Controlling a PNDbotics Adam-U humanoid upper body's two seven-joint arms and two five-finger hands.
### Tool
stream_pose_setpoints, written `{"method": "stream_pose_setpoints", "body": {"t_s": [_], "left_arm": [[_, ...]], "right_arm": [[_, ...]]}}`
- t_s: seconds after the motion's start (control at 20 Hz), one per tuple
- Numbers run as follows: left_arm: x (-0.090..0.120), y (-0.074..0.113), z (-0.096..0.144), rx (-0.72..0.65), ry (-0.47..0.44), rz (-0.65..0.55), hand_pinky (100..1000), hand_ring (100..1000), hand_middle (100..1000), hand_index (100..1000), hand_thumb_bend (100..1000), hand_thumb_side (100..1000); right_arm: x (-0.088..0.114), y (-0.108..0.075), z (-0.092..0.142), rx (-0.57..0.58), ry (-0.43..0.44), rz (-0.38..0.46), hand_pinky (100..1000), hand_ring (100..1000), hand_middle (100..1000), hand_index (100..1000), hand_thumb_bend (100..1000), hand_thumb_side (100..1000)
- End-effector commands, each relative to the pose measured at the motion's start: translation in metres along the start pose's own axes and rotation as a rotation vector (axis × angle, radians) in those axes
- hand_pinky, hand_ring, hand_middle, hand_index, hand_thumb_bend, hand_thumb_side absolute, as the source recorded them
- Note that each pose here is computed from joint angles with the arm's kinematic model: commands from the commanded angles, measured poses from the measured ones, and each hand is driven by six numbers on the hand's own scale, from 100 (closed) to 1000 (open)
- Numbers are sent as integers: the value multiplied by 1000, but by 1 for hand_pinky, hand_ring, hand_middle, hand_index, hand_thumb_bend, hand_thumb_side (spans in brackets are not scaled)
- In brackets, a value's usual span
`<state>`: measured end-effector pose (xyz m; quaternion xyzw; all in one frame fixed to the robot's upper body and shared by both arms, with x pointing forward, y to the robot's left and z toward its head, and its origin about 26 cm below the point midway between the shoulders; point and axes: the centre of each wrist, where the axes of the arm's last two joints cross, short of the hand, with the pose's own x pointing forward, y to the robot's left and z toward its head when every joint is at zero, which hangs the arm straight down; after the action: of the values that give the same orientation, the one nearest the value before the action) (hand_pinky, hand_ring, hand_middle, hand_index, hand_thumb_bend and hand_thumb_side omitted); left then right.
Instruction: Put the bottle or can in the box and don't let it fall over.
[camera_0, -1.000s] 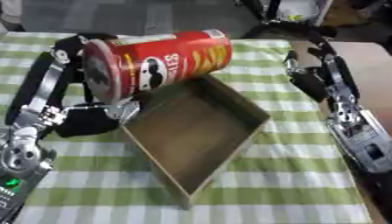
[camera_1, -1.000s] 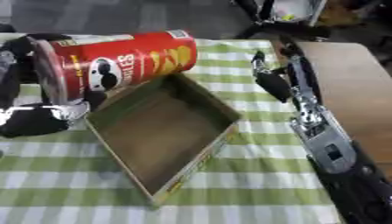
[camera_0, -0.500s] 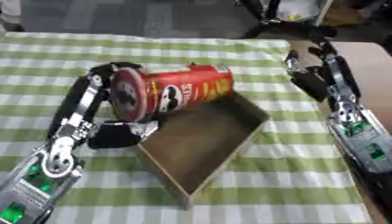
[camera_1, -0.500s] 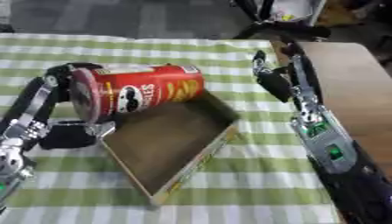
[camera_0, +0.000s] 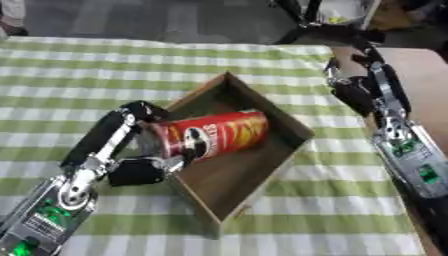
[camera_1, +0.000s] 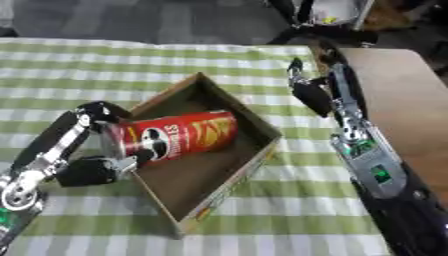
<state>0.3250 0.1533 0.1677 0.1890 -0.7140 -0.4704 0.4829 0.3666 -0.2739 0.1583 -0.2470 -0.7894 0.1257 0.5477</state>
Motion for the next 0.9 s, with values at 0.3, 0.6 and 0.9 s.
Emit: {"method": "stream_pose_setpoints", "body": {"t_s": [0.3, 0.6, 0.9], "left_arm": [[-2, 17, 4, 18, 23, -66, 739, 816, 775, 813, 591, 570], [-3, 31, 10, 85, 40, -70, 738, 819, 777, 815, 601, 608], [-4, 55, 23, 229, 69, -52, 723, 808, 775, 799, 484, 558]], "right_arm": [[6, -8, -4, -15, -29, 13, 695, 970, 983, 1000, 100, 477], [6, -8, -3, -14, -27, 14, 694, 969, 983, 1000, 100, 478], [5, -9, -3, -18, -28, 17, 694, 968, 982, 999, 100, 478]]}}
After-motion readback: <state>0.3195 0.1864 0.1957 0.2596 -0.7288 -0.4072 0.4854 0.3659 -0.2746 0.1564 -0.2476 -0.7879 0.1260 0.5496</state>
